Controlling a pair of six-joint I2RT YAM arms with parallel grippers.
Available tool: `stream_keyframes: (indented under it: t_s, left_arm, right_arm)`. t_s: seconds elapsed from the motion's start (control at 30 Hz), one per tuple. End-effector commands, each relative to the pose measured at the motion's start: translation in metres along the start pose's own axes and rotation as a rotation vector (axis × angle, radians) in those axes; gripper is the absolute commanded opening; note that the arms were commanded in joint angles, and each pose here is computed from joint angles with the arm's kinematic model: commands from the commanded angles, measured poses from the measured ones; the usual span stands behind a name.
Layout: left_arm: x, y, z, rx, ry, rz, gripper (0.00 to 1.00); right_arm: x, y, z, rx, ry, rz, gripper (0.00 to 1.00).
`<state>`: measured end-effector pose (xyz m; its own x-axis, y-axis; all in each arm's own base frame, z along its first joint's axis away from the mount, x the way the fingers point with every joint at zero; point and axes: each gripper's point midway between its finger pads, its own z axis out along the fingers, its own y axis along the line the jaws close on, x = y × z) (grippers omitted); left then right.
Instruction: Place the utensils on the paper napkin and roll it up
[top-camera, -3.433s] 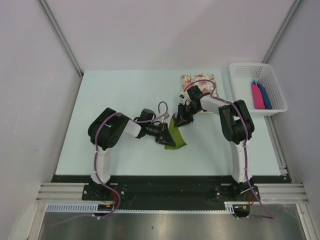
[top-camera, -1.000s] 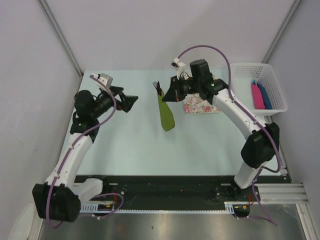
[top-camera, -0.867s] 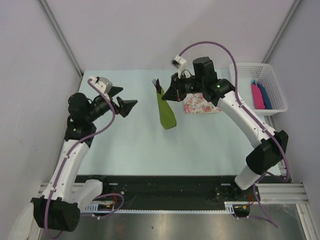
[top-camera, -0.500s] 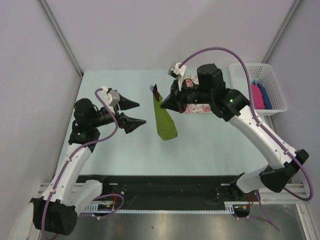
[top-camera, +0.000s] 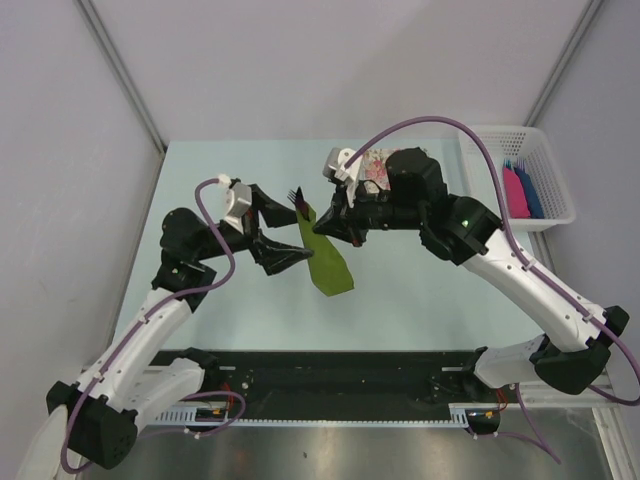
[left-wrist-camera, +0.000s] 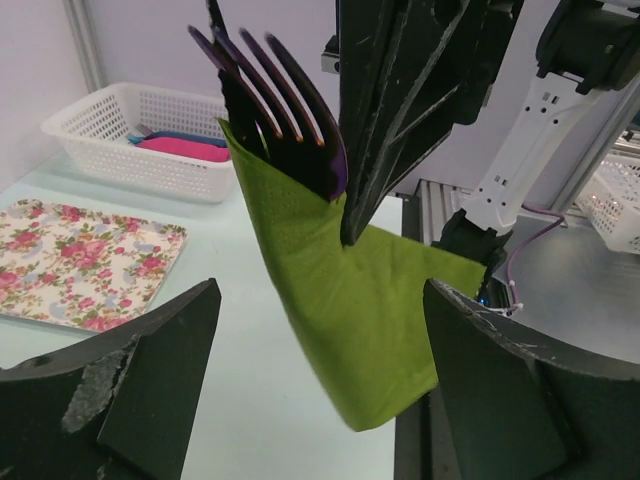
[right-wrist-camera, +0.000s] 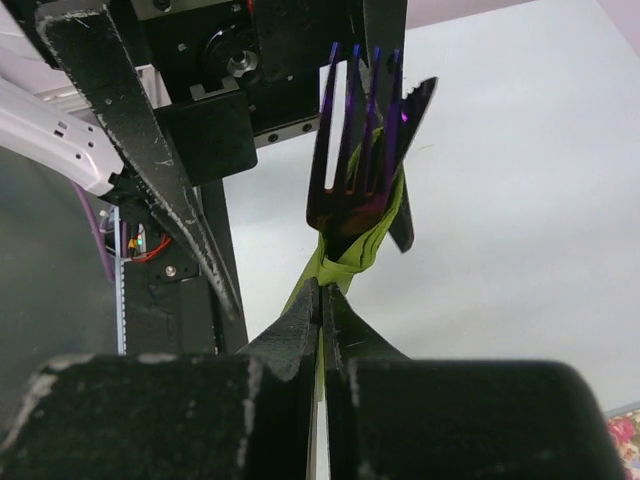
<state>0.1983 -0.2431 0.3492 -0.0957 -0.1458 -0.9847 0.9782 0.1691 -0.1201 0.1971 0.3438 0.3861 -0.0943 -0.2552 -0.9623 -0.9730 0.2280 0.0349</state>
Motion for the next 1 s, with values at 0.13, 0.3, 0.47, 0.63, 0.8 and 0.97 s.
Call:
stream_keyframes:
  t_s: [0.13,0.3,0.47,0.63,0.8,0.97]
  left_arm:
    - [-0.004,-0.007,0.013,-0.013,-0.043,-0.027,0.84]
    - [-0.001,-0.004,0.013,-0.027,-0.042,-0.031,0.75]
    - [0.001,-0.006,0.014,-0.011,-0.04,-0.034,0.61]
    - [0.001,-0.006,0.015,-0.001,-0.032,-0.021,0.49]
    - [-0.006,-0.01,0.016,0.021,-0.041,-0.022,0.26]
    - [-0.014,-0.021,0.017,0.076,-0.052,-0.043,0.0]
  right_arm:
    - [-0.033,0.004,-0.004,0.042,-0.104,-0.101,0.0]
    - [-0.034,0.007,-0.002,0.037,-0.109,-0.1,0.0]
    - [-0.036,0.006,0.0,0.047,-0.117,-0.1,0.0]
    - [-0.038,0.006,0.001,0.053,-0.122,-0.101,0.0]
    - [-0.037,0.006,0.0,0.059,-0.121,-0.101,0.0]
    - [-0.038,0.005,-0.004,0.065,-0.129,-0.097,0.0]
